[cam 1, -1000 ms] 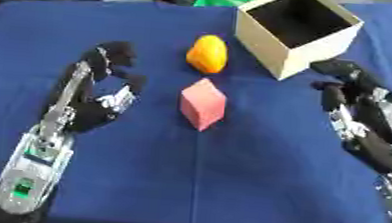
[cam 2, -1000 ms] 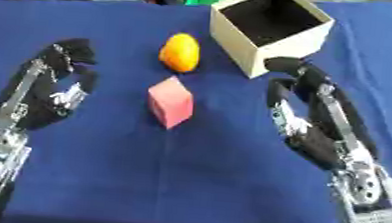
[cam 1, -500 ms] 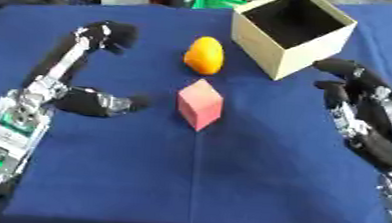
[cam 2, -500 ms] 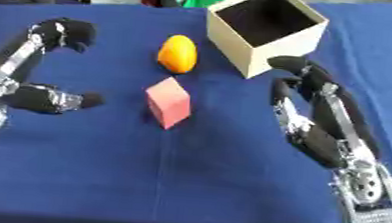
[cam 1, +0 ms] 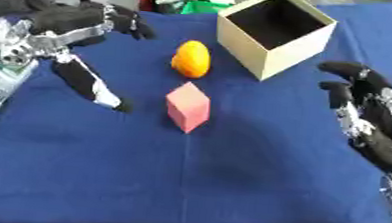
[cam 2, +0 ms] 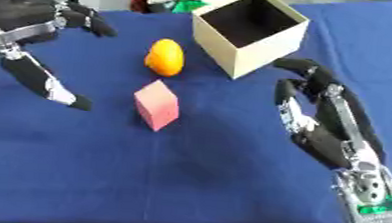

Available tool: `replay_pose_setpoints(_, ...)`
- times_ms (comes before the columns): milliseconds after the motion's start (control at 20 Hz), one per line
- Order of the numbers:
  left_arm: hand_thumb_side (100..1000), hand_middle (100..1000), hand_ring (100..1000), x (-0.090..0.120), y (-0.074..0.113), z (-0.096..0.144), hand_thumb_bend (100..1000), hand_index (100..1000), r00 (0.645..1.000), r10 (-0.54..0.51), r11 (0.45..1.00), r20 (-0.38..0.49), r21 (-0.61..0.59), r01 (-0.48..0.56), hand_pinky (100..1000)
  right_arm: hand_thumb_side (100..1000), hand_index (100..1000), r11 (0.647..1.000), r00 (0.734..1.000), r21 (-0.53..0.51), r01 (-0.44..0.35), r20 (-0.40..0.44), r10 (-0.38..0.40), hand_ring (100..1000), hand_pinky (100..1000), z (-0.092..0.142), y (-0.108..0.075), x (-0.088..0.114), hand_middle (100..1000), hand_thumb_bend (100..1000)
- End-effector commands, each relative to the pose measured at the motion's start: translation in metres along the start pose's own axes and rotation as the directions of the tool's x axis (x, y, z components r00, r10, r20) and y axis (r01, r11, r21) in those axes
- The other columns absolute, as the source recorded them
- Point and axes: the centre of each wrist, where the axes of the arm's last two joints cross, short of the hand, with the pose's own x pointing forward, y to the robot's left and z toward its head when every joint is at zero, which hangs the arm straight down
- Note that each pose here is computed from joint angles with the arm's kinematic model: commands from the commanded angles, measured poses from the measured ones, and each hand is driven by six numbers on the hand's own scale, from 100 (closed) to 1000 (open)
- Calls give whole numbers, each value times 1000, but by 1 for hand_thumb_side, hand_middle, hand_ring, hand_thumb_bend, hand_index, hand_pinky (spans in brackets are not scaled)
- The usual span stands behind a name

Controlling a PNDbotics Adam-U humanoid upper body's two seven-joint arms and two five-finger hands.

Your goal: Pick up objects on the table and place them in the box.

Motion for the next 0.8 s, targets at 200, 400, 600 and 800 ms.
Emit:
replay_pose_setpoints(200, 305, 773, 770, -7, 8, -24, 761, 879, 994, -102, 986, 50, -129, 108, 801, 619, 819, 1000, 1000, 1, -12, 28, 12, 899, 792, -2, -5, 8, 771, 100)
replay_pose_setpoints(400, 290, 782, 778, -5, 2, -52, 755, 880, 982, -154, 964, 110, -201, 174, 813, 618, 820, 1000, 999, 4, -11, 30, 11, 899, 792, -2, -5, 8, 769, 100)
replay_pose_setpoints(600, 279, 781, 778, -9, -7, -69, 757, 879, 969, -199, 944, 147, -235, 230, 817, 619, 820, 1000, 999, 5, -9, 32, 9, 899, 793, -2, -5, 9, 769, 100)
replay_pose_setpoints(800, 272, 775, 777, -14, -15, -79, 744, 876, 959, -232, 934, 165, -238, 267, 817, 620, 820, 1000, 999, 5, -8, 32, 8, 899, 793, -2, -5, 9, 769, 100)
